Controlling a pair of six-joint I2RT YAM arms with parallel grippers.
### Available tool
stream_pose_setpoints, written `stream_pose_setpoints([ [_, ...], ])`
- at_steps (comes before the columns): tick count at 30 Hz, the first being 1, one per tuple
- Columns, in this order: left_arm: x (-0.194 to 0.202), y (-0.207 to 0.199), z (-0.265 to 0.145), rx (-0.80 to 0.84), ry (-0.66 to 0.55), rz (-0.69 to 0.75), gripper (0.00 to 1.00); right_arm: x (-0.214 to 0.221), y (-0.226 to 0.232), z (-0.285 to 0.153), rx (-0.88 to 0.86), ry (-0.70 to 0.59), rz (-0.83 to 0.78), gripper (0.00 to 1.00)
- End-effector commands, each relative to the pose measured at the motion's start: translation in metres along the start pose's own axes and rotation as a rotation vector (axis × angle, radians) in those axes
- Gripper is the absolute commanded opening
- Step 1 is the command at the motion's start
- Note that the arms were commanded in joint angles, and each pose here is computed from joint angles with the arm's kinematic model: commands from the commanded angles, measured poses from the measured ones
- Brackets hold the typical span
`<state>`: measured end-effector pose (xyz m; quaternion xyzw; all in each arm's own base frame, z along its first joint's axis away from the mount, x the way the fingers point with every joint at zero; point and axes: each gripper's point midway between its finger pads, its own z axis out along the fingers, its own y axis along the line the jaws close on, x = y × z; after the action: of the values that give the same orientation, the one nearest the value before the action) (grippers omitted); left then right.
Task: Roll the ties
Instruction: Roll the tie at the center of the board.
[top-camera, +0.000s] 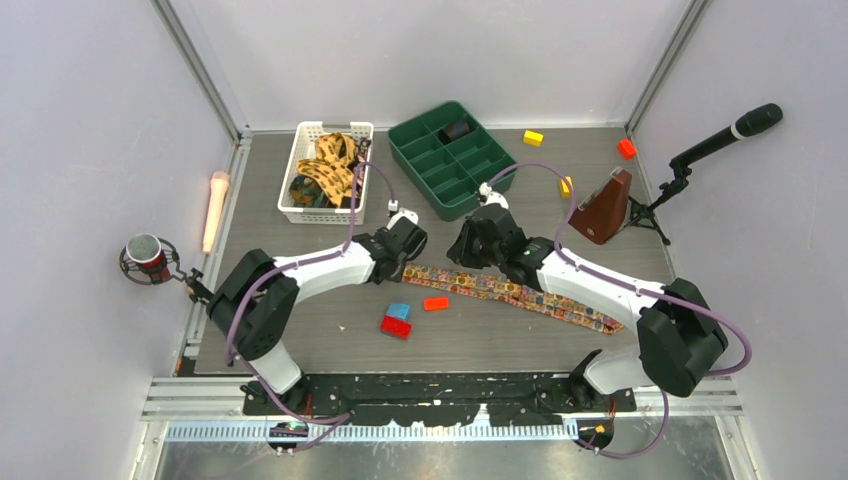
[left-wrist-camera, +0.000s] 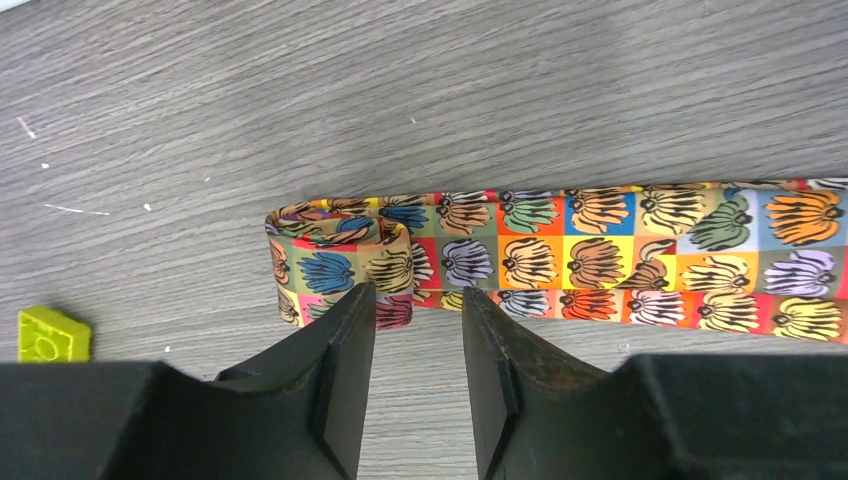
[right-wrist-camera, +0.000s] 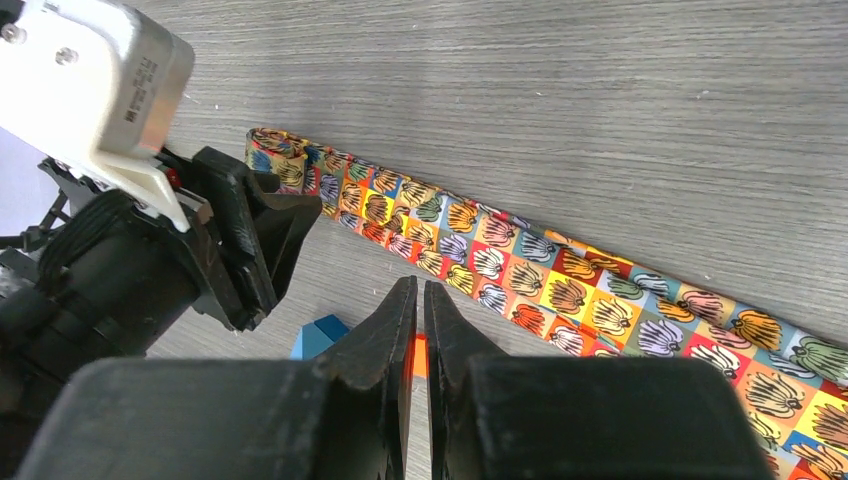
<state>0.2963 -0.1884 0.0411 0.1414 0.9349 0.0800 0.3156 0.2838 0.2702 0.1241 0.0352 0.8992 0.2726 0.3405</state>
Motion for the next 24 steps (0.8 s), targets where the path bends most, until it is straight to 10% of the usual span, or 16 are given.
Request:
stream_pose_setpoints([
  [1, -0.014, -0.009, -0.008, 0.117, -0.032, -0.093, 0.40, -0.014, 0.011, 0.000, -0.038, -0.043, 0.015, 0.14],
  [24, -0.026, 0.007, -0.015, 0.254, -0.063, -0.262, 0.39, -0.011, 0.014, 0.007, -0.047, -0.020, 0.014, 0.13],
])
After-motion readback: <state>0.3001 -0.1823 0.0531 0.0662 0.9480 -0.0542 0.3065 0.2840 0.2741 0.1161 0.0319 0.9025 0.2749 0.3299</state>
